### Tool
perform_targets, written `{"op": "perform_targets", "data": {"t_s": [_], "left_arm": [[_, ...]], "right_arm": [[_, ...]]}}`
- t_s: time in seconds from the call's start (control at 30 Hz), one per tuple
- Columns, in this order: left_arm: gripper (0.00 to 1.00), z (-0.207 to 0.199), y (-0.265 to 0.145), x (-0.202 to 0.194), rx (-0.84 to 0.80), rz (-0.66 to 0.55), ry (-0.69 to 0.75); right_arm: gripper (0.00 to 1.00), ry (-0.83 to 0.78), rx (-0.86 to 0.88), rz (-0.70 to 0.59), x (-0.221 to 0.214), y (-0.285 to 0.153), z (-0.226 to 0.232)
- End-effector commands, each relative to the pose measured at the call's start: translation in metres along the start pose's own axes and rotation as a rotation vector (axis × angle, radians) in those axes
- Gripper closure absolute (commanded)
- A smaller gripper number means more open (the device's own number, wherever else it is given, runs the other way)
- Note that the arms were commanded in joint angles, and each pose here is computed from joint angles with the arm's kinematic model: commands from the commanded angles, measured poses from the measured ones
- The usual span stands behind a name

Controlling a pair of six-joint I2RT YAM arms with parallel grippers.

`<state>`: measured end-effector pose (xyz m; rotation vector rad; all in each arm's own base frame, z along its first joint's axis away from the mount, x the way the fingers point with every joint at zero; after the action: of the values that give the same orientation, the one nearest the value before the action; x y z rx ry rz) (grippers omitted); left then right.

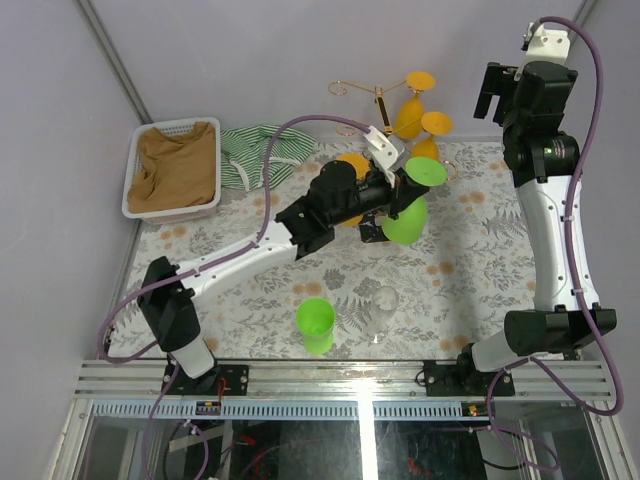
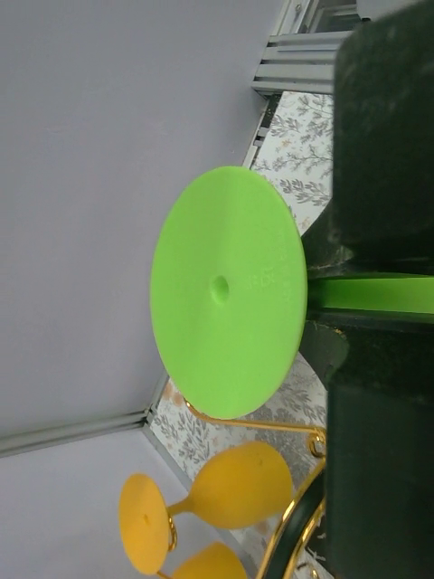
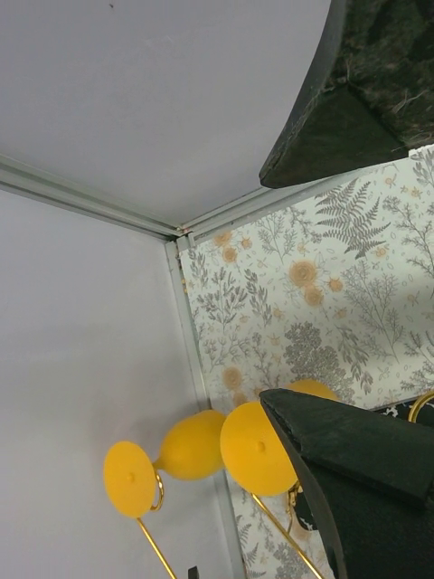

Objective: Place the wine glass upside down on the wine glass rack
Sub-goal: Turn the wine glass upside down at the wine rack.

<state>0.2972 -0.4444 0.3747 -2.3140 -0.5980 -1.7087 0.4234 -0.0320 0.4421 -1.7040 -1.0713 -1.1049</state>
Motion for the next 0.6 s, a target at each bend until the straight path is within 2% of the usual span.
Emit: {"op": "perform_targets", "data": {"t_s": [0.0,0.23,0.57], "left_arm": [[1.00,-0.008,0.015,0.019,0.002,-0.177,-0.041],[1.00,0.006,0.019,0.000,0.126,-0.268,-0.063],[1.00,0.024,0.030,-0.027,0.304,-0.318,-0.038]], "right_arm": [[0.01,0.002,-0.020,-0.063,0.016,-0.014,-0.016],[0.01,0.006,-0.003,-0.077,0.020,-0.013,-0.017],[0.01,-0.006,0.010,-0.068,0.015,-0.004,-0.011]]}}
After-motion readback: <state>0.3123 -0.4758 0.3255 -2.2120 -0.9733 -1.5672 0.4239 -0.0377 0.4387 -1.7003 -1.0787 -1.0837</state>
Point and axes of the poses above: each gripper's point midway between its finger pads, its own y axis out along the fingers, its own z axis along the line the jaws close on, x = y × z, the point moved 1 cm from there along -y, back along the fingers, and after that the axes turned 12 degrees about -y, right-handed, at the moved point
